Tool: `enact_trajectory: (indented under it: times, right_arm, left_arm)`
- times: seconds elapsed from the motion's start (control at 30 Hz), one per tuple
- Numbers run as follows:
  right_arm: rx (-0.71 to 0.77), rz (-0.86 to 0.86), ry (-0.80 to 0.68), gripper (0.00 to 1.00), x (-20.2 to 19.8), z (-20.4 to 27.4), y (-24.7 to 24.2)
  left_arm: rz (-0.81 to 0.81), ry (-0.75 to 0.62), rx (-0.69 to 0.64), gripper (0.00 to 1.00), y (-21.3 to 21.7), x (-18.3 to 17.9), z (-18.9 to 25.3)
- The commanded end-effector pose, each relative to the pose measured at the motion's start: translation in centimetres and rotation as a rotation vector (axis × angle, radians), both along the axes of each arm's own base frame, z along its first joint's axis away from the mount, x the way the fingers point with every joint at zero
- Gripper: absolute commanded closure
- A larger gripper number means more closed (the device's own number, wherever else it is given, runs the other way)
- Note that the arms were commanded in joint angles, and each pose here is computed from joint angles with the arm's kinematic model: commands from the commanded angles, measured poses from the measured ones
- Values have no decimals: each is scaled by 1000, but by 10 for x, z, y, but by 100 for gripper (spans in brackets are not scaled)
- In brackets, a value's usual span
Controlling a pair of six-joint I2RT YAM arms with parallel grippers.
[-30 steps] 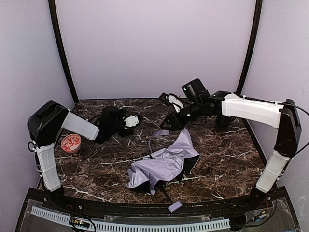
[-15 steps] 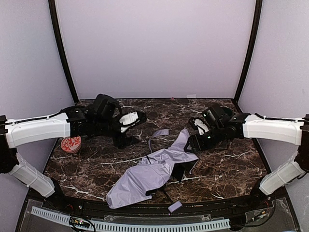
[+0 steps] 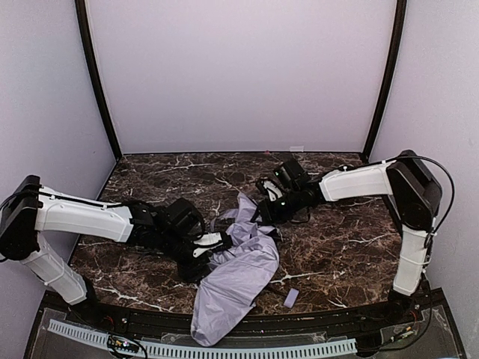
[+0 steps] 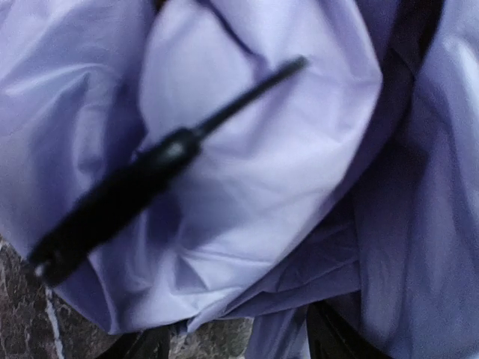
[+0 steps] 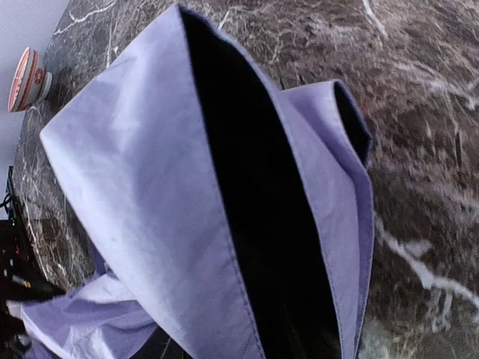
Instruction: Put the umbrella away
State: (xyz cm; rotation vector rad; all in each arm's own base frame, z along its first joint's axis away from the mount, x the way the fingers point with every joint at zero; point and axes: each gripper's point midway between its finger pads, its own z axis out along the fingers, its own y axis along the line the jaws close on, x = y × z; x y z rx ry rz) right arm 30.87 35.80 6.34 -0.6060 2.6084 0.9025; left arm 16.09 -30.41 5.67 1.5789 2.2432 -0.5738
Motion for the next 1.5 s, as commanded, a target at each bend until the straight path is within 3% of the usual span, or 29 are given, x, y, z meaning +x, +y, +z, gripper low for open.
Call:
enact_trajectory:
  times: [0.0, 0.27, 0.37, 0.53, 0.7, 0.87, 0.97, 1.1, 1.13, 1.3, 1.47]
  right_arm:
    - [18, 44, -29, 64, 17, -2, 24]
    - [14, 241, -18, 63, 5, -20, 45]
    - [3, 252, -26, 63, 10, -22, 48]
    - [-5, 239, -28, 62, 18, -25, 53]
    - [-4, 227, -25, 62, 21, -25, 56]
    - [0, 235, -12, 62, 15, -26, 58]
    - [-6, 245, -4, 62, 8, -31, 58]
    - [3, 286, 1, 62, -6, -31, 61]
    - [9, 301, 1, 63, -10, -31, 62]
    - [34, 377, 4, 66, -32, -31, 66]
    - [41, 431, 3, 69, -45, -34, 70]
  left_arm:
    - [-71, -53, -113, 35, -33, -10, 13]
    - [-206, -427, -137, 26, -17, -10, 94]
    - [-393, -506, -165, 21, -24, -47, 117]
    - [-722, -411, -201, 18, -43, -121, 84]
    - [-863, -419, -155, 12, -54, -135, 41]
    - [-874, -523, -232, 14, -78, -131, 30]
    - [-820, -624, -264, 28, -90, -118, 31]
    - [-650, -715, -333, 88, -108, -96, 63]
    - [-616, -722, -348, 99, -110, -92, 70]
    - [-395, -635, -455, 100, -110, -64, 102]
    - [-99, -542, -521, 100, -98, -11, 113]
